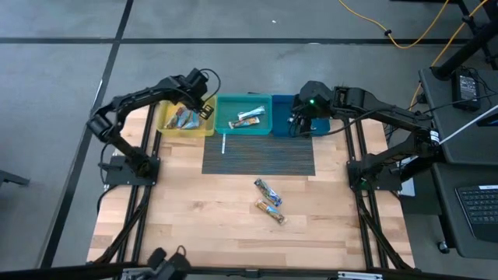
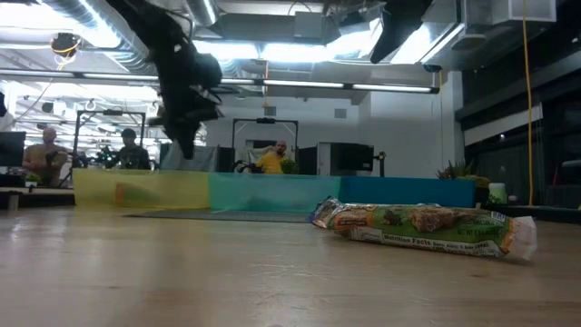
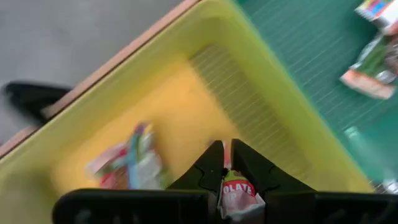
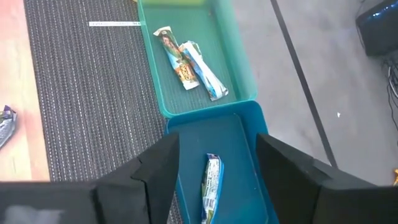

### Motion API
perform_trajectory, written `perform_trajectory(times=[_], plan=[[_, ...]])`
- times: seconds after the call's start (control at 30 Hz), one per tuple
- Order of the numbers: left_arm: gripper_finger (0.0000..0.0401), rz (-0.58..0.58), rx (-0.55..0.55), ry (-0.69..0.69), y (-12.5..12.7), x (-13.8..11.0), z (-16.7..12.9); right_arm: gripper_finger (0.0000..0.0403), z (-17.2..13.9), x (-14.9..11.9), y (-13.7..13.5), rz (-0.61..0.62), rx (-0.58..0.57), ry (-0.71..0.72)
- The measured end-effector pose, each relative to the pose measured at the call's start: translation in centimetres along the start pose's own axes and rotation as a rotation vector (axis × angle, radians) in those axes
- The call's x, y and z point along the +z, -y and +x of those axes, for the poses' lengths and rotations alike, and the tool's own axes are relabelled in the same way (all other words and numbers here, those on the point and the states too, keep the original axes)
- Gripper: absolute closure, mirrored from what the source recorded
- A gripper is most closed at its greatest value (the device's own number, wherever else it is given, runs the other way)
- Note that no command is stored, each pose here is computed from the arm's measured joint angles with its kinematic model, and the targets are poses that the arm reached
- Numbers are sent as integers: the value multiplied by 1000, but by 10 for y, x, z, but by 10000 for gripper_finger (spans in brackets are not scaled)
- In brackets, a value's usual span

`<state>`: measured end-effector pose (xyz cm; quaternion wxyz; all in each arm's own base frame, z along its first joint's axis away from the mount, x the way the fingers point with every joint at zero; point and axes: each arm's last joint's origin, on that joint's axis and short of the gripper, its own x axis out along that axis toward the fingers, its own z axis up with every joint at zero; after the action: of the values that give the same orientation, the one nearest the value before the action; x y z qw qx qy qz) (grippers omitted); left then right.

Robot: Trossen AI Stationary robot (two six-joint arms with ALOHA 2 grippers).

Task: Pick and place Granola Bars by type
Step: Put the red granola bar into the yellow bin

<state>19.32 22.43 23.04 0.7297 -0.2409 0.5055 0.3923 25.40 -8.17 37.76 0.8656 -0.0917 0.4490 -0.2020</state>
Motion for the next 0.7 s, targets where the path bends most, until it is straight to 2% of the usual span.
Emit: perform_trajectory(times=[0.13,0.37,0.53,0.7], plan=[[384,15,-62,19,8,8,19,189,0,0,0,21,1,-3],[384,27,-64,-4,13,12,42,189,0,-2,0,47,3,-17],[381,30,-56,-3,12,13,48,189,0,-2,0,46,3,-16],[351,53,-46,21,11,15,45,189,0,-1,0,45,3,-14]])
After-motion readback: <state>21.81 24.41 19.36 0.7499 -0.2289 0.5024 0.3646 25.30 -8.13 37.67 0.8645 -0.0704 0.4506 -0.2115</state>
